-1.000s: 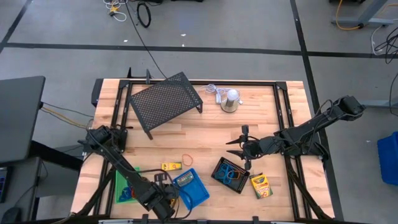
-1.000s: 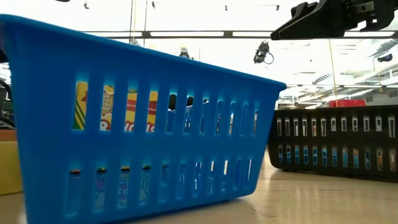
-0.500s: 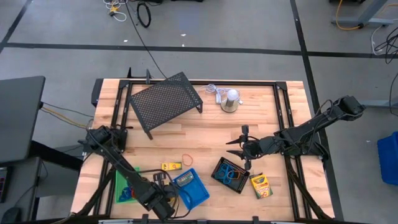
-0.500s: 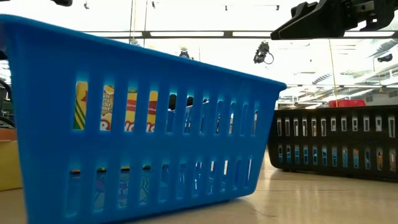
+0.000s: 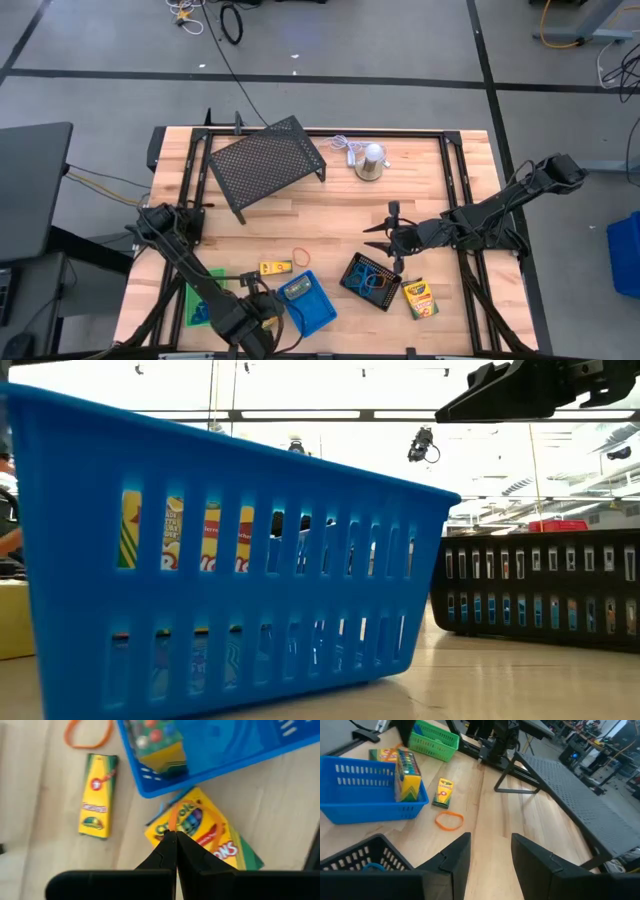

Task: Pick & Place Office Desk Supplies
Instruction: Put the orange rubber band into the black bin

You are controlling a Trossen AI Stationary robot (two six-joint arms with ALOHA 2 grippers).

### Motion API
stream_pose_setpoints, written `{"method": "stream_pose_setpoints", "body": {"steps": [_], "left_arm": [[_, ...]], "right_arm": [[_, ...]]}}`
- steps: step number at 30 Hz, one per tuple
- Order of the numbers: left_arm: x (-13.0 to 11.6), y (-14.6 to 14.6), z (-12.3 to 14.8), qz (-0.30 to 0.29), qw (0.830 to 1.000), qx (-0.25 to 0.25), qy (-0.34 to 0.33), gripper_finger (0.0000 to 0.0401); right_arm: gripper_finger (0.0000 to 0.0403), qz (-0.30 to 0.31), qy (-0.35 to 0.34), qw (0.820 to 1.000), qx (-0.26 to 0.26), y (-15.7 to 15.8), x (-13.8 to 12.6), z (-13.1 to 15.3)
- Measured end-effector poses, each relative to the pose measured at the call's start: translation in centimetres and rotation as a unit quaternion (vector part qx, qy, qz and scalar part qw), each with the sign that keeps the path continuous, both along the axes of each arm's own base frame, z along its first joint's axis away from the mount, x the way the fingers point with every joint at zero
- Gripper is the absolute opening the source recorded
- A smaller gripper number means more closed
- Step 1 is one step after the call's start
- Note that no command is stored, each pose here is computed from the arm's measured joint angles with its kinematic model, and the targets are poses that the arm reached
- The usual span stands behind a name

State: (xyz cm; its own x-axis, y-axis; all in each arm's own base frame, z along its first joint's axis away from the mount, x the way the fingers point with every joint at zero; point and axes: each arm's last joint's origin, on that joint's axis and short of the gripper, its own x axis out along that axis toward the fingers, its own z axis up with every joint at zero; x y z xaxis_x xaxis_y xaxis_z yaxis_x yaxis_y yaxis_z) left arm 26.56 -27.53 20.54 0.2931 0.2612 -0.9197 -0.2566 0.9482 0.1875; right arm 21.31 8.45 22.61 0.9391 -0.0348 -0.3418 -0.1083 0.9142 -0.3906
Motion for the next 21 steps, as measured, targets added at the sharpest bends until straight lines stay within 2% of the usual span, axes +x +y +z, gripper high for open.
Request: {"method": "stream_pose_setpoints", "body": {"steps": [9, 14, 17, 21], "left_arm": [[-1.0, 0.5, 0.5, 0.03, 0.998, 0.039, 0.024, 0.0001], [-1.9, 1.2, 0.8, 0.061, 0.994, 0.083, 0.039, 0.0001], [-2.4, 1.6, 1.1, 0.071, 0.991, 0.114, 0.03, 0.0001], [-2.3, 2.0, 2.1, 0.074, 0.986, 0.143, -0.031, 0.0001]], "right_arm": [[0.0151, 0.021, 0.005, 0.999, 0.025, 0.2, 0.0, 0.0], [0.0151, 0.023, 0.001, 0.999, 0.027, 0.2, 0.0, 0.0], [0.0151, 0.036, -0.007, 0.999, 0.036, 0.3, 0.1, 0.2], [0.0151, 0.057, -0.031, 0.996, 0.053, 0.4, 0.3, 0.8]]}}
